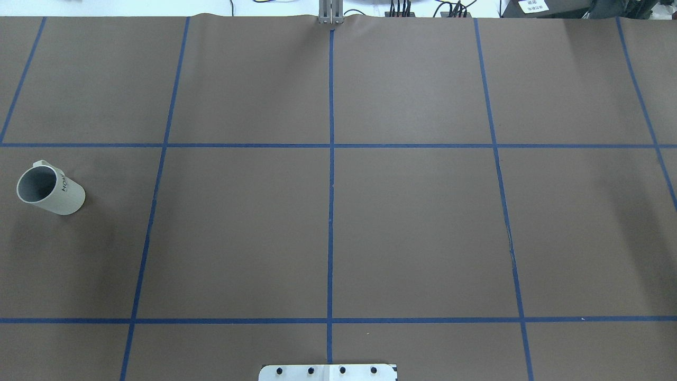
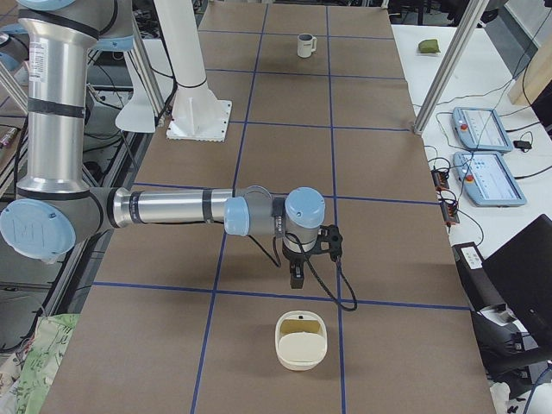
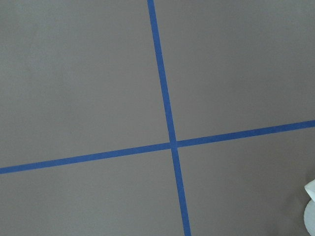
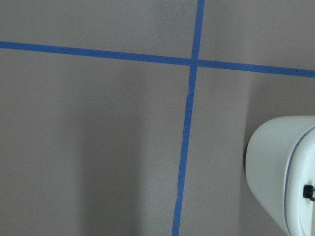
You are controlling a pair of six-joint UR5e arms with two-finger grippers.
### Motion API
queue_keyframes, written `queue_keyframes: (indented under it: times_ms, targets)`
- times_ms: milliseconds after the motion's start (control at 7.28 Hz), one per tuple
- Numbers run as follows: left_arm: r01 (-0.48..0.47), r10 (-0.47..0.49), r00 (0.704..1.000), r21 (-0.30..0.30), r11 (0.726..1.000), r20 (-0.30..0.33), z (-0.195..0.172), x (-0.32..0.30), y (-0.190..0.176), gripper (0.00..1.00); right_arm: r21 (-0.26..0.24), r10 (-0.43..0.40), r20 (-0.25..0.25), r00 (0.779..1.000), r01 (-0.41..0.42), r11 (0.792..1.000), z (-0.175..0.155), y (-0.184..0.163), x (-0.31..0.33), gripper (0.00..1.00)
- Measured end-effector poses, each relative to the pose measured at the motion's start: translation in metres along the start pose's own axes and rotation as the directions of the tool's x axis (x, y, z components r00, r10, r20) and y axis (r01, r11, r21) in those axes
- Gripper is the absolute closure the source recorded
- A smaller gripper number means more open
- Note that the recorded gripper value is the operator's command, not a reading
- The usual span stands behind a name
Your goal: Left arm hands cup to right arm to dump lemon
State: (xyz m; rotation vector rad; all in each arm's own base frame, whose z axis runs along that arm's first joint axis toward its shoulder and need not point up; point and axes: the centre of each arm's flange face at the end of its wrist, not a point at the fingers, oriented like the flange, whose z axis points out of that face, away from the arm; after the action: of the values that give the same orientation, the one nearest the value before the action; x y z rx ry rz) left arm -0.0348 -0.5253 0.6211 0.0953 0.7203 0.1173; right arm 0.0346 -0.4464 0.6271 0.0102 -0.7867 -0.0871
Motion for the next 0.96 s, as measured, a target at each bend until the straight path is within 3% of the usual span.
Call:
queue_keyframes:
  times_ms: [962]
  targets:
    - [0.003, -0.003, 1.0, -0.006, 1.0, -0.001, 0.0026, -0.0016, 0.0034, 0.0, 0.012, 0.002, 0.016, 1.0, -0.002, 1.0, -0.0047, -0.0034, 0.0001, 0.0]
